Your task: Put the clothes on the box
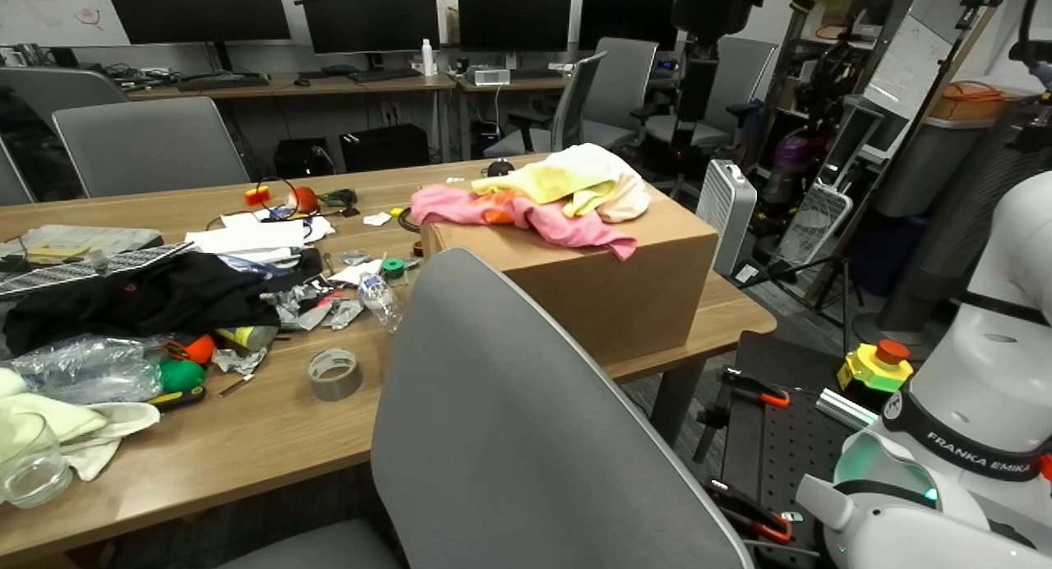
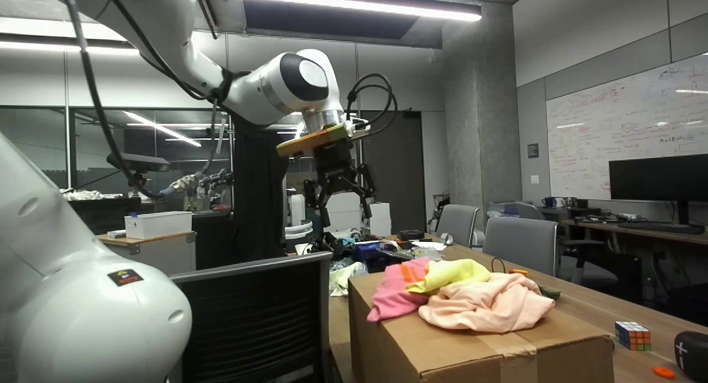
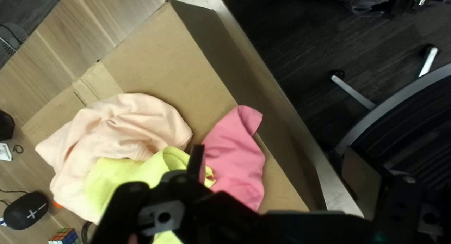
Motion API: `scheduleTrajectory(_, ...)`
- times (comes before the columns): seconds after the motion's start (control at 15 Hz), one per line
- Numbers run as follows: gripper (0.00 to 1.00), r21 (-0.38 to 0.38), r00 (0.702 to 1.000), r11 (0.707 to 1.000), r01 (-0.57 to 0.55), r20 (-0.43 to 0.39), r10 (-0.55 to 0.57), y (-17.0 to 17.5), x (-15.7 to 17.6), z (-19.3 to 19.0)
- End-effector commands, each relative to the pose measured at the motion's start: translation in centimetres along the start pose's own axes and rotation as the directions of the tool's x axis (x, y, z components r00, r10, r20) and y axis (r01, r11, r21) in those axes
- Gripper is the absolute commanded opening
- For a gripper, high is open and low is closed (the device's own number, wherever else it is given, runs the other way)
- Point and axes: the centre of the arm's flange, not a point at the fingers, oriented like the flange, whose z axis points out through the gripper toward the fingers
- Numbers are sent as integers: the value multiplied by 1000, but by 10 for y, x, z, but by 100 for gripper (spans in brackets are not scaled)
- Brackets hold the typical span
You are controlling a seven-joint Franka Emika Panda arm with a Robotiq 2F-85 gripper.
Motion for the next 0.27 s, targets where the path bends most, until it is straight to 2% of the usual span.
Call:
scheduleTrajectory(0.0,100,0,995,999,37,-95,-37,-15,-31,-11)
scheduleTrajectory(0.13,100,7,988,999,40,-148,-38,-22,-34,-14)
scheduleTrajectory(0.2,100,-10,997,1000,21,-72,-22,-14,-19,-10)
